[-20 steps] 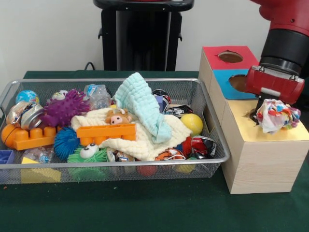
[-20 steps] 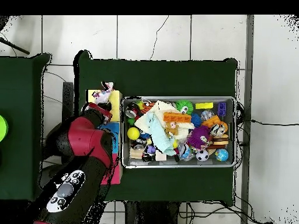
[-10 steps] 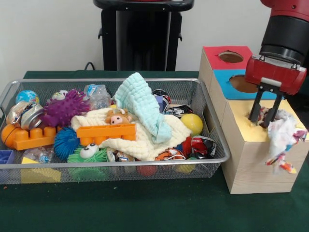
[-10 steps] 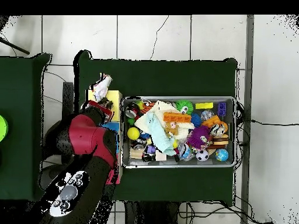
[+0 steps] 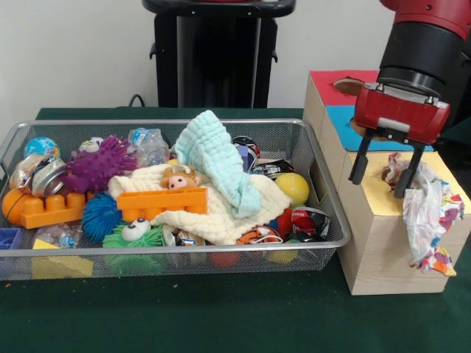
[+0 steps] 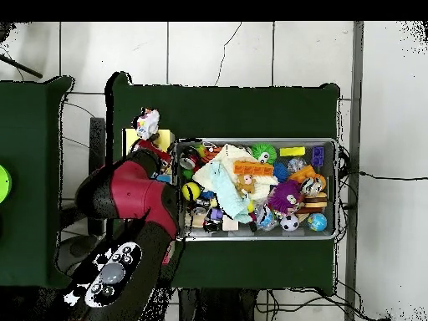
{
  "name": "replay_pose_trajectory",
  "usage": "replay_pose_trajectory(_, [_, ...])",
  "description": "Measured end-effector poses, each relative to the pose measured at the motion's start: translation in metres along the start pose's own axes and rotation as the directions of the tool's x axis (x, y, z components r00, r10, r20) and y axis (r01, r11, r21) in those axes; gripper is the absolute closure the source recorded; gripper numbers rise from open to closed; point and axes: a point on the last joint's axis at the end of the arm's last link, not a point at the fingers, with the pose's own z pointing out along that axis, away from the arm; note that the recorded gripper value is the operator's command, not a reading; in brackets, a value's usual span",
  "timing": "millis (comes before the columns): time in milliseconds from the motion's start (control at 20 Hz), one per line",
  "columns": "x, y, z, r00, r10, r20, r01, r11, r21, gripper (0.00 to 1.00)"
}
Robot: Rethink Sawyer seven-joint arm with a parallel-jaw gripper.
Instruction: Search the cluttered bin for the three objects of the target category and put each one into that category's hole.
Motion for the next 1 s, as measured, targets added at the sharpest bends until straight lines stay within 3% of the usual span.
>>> replay_pose_trajectory(350, [-0.0014, -0.0009, 0.0046, 0.9992, -0.003, 0.040, 0.004, 0.9999, -0.017, 0.00])
replay_pose_trajectory(1000, [0.0012, -0.0019, 0.0079, 0.9988, -0.009, 0.048, 0.009, 0.9998, -0.018, 0.00])
